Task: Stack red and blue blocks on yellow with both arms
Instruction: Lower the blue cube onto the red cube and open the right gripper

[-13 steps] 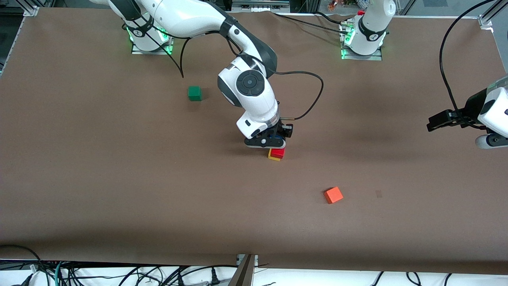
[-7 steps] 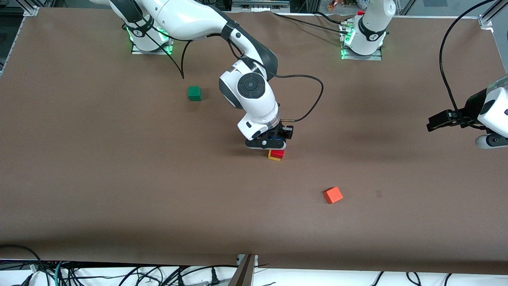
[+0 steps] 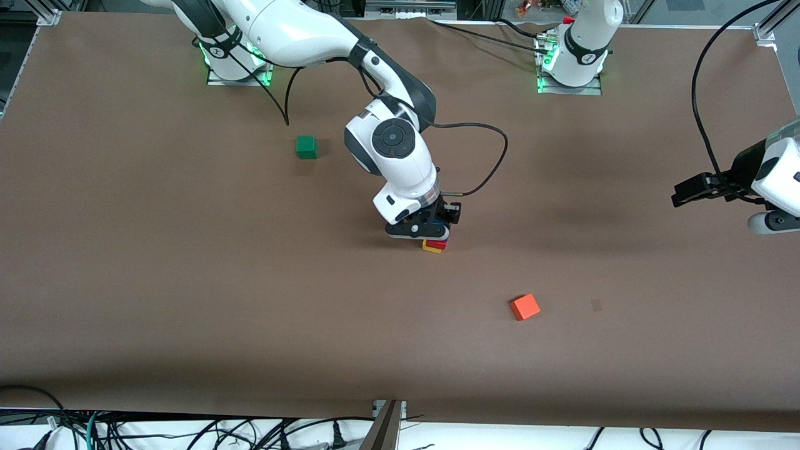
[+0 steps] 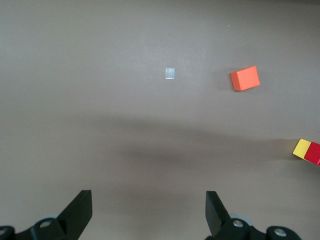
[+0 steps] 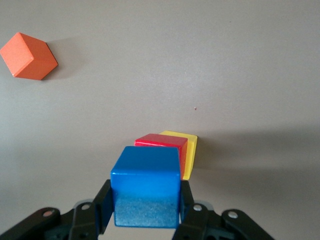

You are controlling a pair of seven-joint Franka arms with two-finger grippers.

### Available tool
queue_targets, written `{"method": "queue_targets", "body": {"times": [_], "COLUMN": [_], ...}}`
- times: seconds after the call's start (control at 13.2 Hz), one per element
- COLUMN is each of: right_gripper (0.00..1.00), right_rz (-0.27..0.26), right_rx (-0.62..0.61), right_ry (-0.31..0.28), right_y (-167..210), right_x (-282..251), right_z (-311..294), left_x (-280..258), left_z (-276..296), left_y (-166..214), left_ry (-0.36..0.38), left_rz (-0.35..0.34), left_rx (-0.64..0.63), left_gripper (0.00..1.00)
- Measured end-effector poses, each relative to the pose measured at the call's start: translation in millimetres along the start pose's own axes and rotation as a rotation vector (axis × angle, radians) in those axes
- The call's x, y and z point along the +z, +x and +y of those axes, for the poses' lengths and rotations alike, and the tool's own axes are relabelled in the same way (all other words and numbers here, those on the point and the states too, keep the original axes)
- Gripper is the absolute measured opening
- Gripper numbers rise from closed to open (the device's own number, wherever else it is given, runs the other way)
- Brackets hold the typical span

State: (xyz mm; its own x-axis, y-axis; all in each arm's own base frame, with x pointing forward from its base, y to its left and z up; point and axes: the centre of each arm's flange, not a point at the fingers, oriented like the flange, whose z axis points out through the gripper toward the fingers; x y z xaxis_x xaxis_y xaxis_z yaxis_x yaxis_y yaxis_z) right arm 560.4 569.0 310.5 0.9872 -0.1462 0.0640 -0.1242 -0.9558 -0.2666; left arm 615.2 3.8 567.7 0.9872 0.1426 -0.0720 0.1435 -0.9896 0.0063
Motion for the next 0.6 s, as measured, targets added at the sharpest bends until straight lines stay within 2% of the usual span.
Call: {"method": "queue_targets", "body": {"times": [0.23,0.3,0.38,0.45,0.6], "right_gripper": [0.56,0.6,0.6,0.66,0.84], "right_rz": [0.001,0.003,0.005,0.007,0.013], "right_rx": [0.0,0.0,0.001,0.001,0.003], "right_ry": [0.0,0.0,0.0,0.0,0.0], "right_y": [0.2,0.7,1.5,2.3,4.9], "right_x": [-0.1,-0.2,-0.5,-0.8,-2.1], "right_z": [0.0,0.3,0.6,1.0,2.0], "left_x": [0.0,0.0,0.0,0.0,0.0], "left_z": [0.0,0.0,0.0,0.0,0.3], "left_y": [0.0,0.0,0.0,0.0,0.0], "left_ry": [0.0,0.0,0.0,0.0,0.0], "left_rz": [0.0,0.0,0.0,0.0,0.0], "left_rx": [0.0,0.0,0.0,0.0,0.0], "left_gripper": [1.0,1.0,1.0,1.0,1.0]}}
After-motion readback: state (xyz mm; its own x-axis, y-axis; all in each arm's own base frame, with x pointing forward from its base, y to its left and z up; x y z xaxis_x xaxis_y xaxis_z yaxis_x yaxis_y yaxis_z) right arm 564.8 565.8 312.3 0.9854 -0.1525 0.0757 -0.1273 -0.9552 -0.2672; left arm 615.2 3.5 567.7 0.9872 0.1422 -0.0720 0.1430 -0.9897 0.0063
